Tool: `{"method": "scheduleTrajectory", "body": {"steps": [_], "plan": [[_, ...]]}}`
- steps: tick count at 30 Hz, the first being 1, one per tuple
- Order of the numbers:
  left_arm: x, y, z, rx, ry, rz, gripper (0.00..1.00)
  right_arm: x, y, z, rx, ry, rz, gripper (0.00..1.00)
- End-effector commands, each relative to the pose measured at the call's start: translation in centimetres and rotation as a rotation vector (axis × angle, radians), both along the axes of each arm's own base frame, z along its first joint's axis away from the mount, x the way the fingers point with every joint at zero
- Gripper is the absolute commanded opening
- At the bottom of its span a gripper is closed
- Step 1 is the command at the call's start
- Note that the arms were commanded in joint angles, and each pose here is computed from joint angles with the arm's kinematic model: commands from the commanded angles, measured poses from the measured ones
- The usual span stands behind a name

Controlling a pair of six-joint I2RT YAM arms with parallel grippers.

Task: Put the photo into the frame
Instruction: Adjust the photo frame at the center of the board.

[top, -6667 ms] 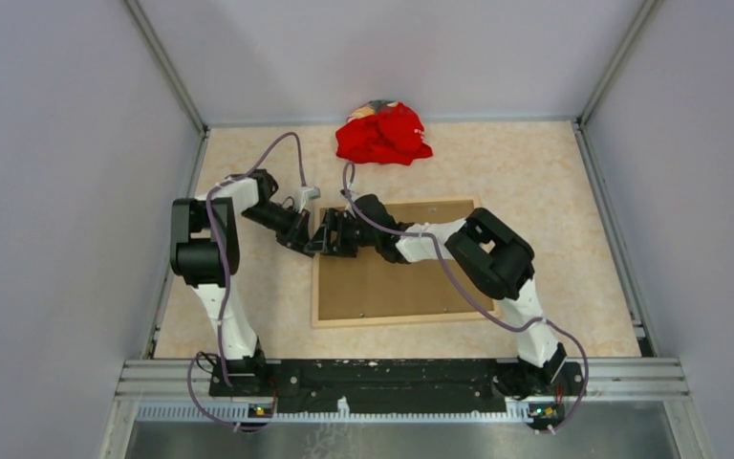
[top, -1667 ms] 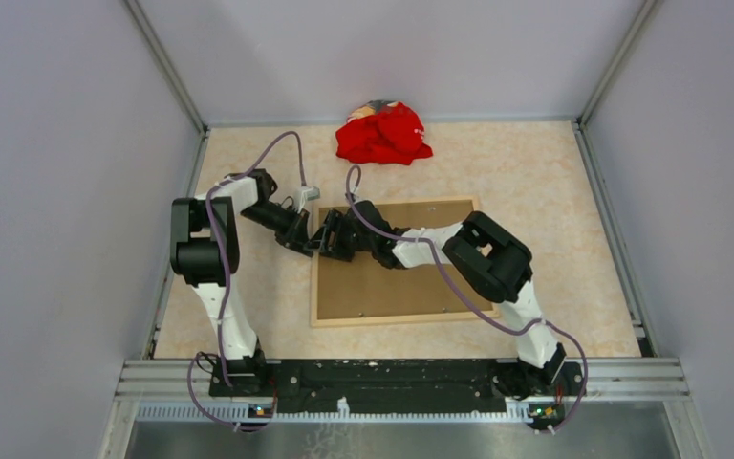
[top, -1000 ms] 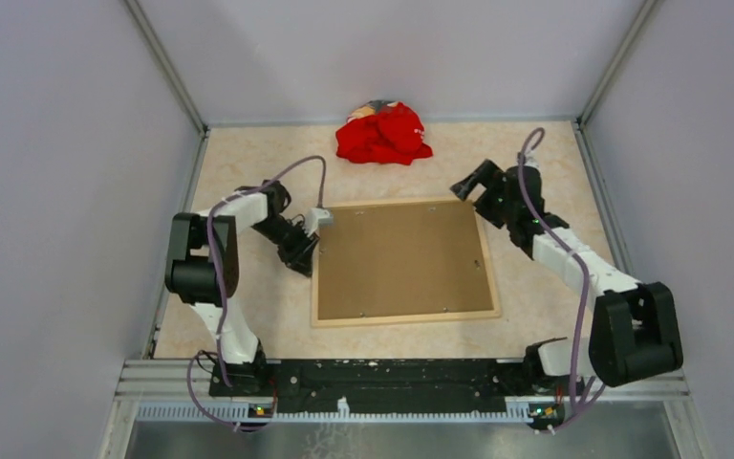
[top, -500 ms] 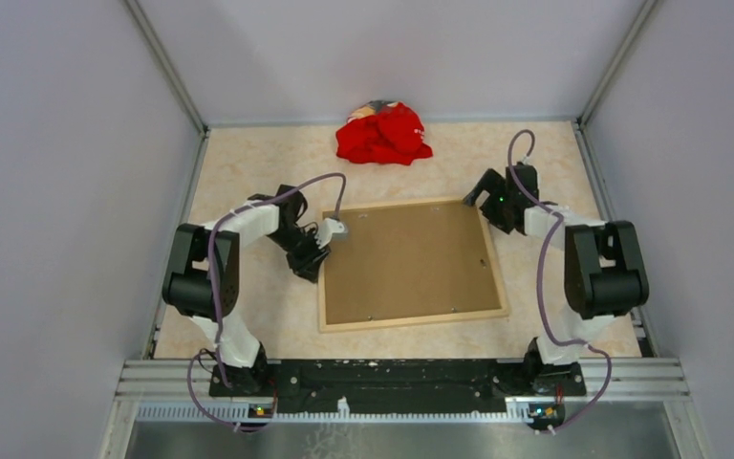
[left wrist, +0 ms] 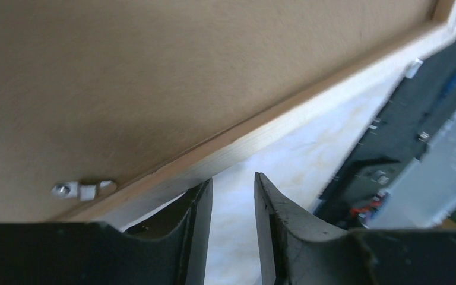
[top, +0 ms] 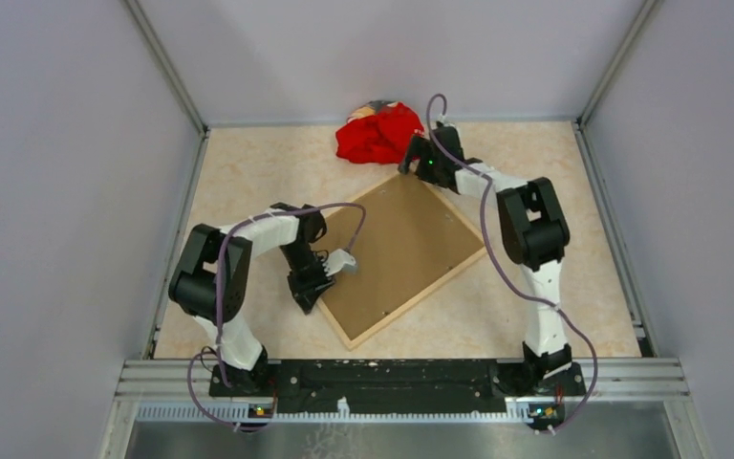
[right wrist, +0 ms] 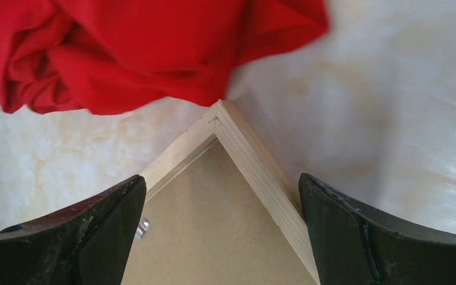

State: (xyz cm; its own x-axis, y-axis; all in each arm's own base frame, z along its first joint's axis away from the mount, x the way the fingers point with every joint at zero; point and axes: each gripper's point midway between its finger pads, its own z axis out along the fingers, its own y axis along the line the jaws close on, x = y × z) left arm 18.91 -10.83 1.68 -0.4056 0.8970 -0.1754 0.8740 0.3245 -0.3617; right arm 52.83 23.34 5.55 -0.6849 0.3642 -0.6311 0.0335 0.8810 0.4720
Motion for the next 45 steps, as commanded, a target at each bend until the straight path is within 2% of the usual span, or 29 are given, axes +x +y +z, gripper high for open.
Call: {"method": "scheduleTrajectory", "body": {"steps": [1, 5, 8, 12, 15, 19, 23, 26, 28, 32, 35, 45], "plan": [[0.3, -5.5, -2.1, -0.169, -0.029, -0.101, 0.43, -7.7, 13.4, 0.2, 0.134, 0.175, 0.329, 0.99], [-1.2, -6.1, -0.9, -0.196, 0.050, -0.134, 0.55, -8.0, 13.4, 0.7, 0.079, 0.164, 0.356, 0.99], [-2.4, -5.9, 1.7, -0.236, 0.087, -0.201, 0.58, -8.0, 10.9, 3.0, 0.052, 0.104, 0.339, 0.99], [-1.7, -5.5, 5.7, -0.316, 0.031, -0.252, 0.62, -8.6, 6.1, 5.9, 0.064, 0.044, 0.293, 0.99], [-0.2, -4.9, 7.4, -0.328, -0.013, -0.231, 0.63, -10.3, 2.5, 7.3, 0.048, 0.044, 0.229, 0.99], [6.3, -2.0, 8.6, -0.326, -0.142, -0.076, 0.61, -15.3, -1.0, 7.0, 0.033, 0.084, 0.147, 0.99], [15.4, 2.5, 8.1, -0.261, -0.309, 0.210, 0.59, -21.1, -3.8, 5.5, 0.068, 0.143, 0.072, 0.99], [20.6, 6.1, 6.4, -0.175, -0.401, 0.405, 0.51, -24.1, -4.7, 4.7, 0.119, 0.171, 0.039, 0.99], [22.2, 7.4, 4.9, -0.149, -0.418, 0.475, 0.44, -25.5, -5.2, 3.9, 0.147, 0.193, 0.008, 0.99], [21.9, 7.2, 2.1, -0.143, -0.367, 0.486, 0.39, -27.1, -5.1, 1.8, 0.216, 0.230, -0.017, 0.99], [20.2, 6.7, 0.8, -0.156, -0.332, 0.456, 0.39, -26.7, -4.8, 0.8, 0.223, 0.234, -0.019, 0.99], [11.3, 2.3, 0.1, -0.243, -0.192, 0.257, 0.38, -20.1, -5.1, 0.9, 0.248, 0.174, 0.000, 0.99]]}}
